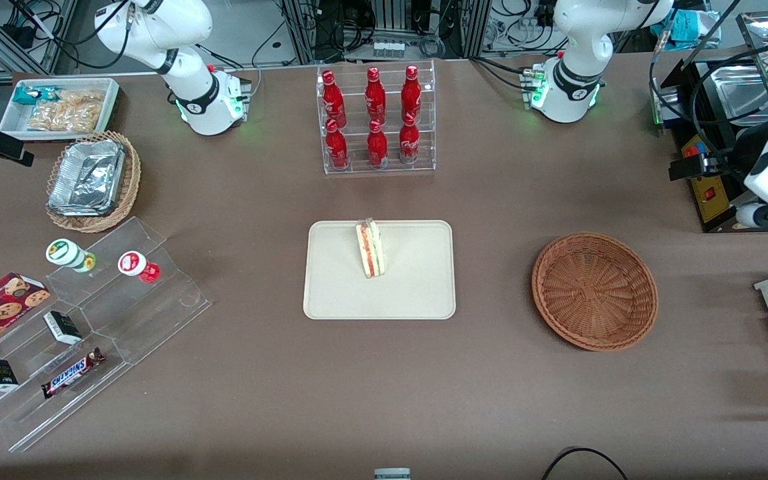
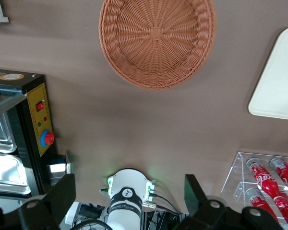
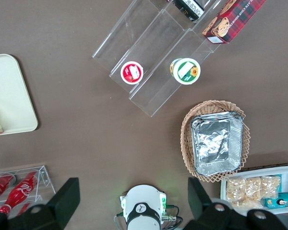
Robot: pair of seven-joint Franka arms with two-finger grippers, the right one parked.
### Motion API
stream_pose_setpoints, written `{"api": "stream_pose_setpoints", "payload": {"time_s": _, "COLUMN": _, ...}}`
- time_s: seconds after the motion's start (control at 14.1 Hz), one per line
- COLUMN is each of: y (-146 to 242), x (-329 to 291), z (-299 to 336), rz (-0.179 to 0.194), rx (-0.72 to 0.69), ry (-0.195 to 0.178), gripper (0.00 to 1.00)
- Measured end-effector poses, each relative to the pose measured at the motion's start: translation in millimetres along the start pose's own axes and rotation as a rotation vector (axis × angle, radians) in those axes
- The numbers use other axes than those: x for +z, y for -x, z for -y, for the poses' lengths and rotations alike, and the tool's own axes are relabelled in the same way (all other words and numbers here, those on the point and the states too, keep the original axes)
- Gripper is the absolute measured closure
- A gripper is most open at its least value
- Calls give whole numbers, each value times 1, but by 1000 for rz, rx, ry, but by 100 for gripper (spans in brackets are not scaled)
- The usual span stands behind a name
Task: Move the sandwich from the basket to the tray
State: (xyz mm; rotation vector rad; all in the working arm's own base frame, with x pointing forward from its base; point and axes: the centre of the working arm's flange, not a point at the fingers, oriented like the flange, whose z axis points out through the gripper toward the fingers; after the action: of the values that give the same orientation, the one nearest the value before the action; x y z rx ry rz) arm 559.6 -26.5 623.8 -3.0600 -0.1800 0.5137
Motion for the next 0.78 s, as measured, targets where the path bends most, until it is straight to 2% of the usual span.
{"api": "stream_pose_setpoints", "payload": {"time_s": 0.35, "y": 15, "x": -11, "z": 0, "rz": -20, "rx": -27, "ry": -1, "gripper": 0}}
{"api": "stream_pose_setpoints", "payload": {"time_s": 0.57, "y": 27, "x": -5, "z": -5, "rz": -2, "rx": -32, "ry": -22, "gripper": 0}}
{"api": "stream_pose_setpoints", "payload": {"time_s": 0.78, "y": 29, "x": -3, "z": -9, "rz": -21, "rx": -38, "ry": -44, "gripper": 0}}
